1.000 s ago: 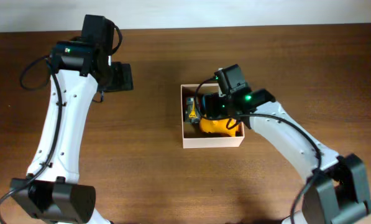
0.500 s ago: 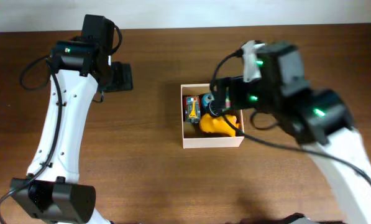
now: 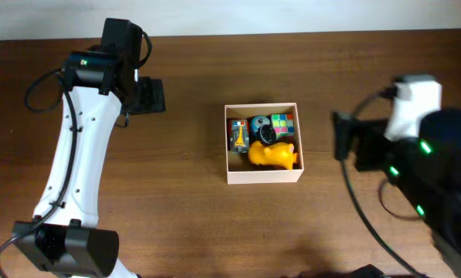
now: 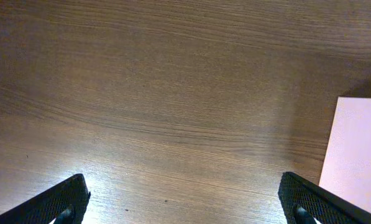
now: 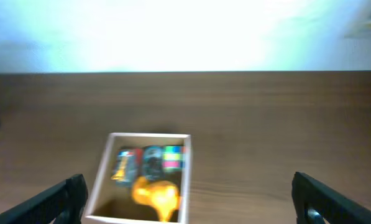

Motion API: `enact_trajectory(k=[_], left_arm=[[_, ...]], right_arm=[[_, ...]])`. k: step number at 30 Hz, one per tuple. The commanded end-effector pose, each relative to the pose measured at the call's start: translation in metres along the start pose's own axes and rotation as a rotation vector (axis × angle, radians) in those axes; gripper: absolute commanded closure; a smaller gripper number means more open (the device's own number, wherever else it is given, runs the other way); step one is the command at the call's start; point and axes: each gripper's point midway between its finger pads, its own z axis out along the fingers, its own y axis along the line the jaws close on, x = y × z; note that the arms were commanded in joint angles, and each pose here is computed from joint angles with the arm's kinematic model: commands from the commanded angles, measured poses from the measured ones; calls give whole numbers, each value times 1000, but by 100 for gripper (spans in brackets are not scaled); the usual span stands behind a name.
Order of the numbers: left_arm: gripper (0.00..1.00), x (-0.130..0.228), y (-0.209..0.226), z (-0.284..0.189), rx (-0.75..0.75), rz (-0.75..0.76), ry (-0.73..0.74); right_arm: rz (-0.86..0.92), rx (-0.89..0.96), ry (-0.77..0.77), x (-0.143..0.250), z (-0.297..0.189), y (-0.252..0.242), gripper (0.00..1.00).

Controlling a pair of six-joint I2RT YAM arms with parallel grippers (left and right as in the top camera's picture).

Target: Pack container

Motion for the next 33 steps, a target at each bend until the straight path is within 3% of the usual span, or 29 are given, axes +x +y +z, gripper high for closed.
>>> enact_trajectory(k=[1, 9, 24, 33], left_arm=[[1, -5, 4, -13, 1, 6, -39], [1, -5, 4, -13, 1, 6, -39], [1, -5, 4, -13, 1, 6, -39], [1, -5, 4, -13, 1, 6, -39]], right_arm=[[28, 171, -91, -4, -34, -43, 1], [122, 283, -112, 54, -42, -84, 1], [176, 288, -126, 196, 35, -103, 1], [188, 287, -113, 243, 54, -108, 1]])
